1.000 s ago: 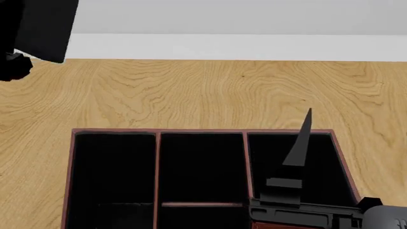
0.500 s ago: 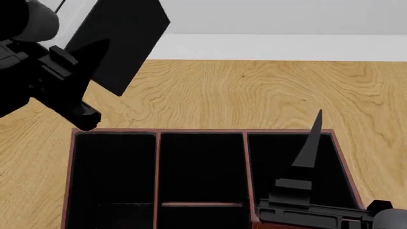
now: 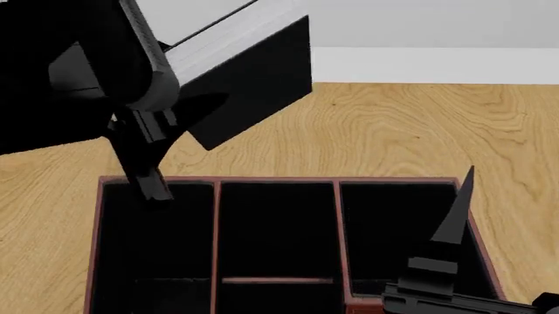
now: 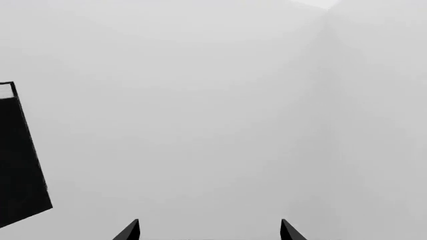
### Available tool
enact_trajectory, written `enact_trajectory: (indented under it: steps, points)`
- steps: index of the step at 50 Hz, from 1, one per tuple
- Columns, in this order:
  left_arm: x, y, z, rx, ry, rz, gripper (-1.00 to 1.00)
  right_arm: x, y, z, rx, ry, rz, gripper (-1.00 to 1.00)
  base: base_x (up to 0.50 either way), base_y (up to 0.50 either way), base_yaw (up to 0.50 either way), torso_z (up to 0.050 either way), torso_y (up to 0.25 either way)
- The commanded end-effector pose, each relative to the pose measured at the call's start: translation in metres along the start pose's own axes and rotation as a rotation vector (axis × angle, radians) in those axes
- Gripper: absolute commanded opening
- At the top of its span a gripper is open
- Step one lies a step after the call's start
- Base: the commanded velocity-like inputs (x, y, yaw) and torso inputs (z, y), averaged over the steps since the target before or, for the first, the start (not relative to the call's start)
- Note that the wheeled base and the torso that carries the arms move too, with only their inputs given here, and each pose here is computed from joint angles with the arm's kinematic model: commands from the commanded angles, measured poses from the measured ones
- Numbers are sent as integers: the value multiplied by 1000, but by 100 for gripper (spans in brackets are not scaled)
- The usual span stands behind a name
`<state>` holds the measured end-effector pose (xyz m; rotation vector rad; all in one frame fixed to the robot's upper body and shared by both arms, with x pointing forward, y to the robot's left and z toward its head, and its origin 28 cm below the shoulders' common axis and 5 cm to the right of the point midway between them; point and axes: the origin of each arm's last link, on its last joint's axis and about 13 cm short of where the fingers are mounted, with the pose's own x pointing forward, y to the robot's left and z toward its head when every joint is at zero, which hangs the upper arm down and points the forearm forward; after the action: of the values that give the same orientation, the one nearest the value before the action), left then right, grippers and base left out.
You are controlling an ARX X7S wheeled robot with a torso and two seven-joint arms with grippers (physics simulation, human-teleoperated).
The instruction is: Pick up the book and place it in the back compartment of the caddy.
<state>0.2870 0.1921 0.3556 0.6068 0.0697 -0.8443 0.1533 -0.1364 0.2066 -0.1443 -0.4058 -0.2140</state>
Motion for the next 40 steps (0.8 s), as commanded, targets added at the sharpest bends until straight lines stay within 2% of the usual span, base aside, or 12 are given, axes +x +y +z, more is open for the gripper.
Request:
enact_trajectory:
  steps: [1,9,16,32,40]
  points:
    - [4,28,11,169,88,-63,-100,-5,-8,-5,-5,11,-37,100,0,0,0,0,0]
    - [5,35,9,201,140,-110,-100,-8,-11,-7,-16,15,-54,100,0,0,0,1,1]
    - [3,26,9,217,124,-183,-100,-8,-12,-10,-13,15,-52,100,0,0,0,0,1]
    - [9,8,-2,234,99,-265,-100,-6,-10,-11,-17,22,-49,100,0,0,0,0,1]
    - [17,4,-9,213,96,-310,-100,-6,-11,-12,-17,24,-49,100,0,0,0,0,1]
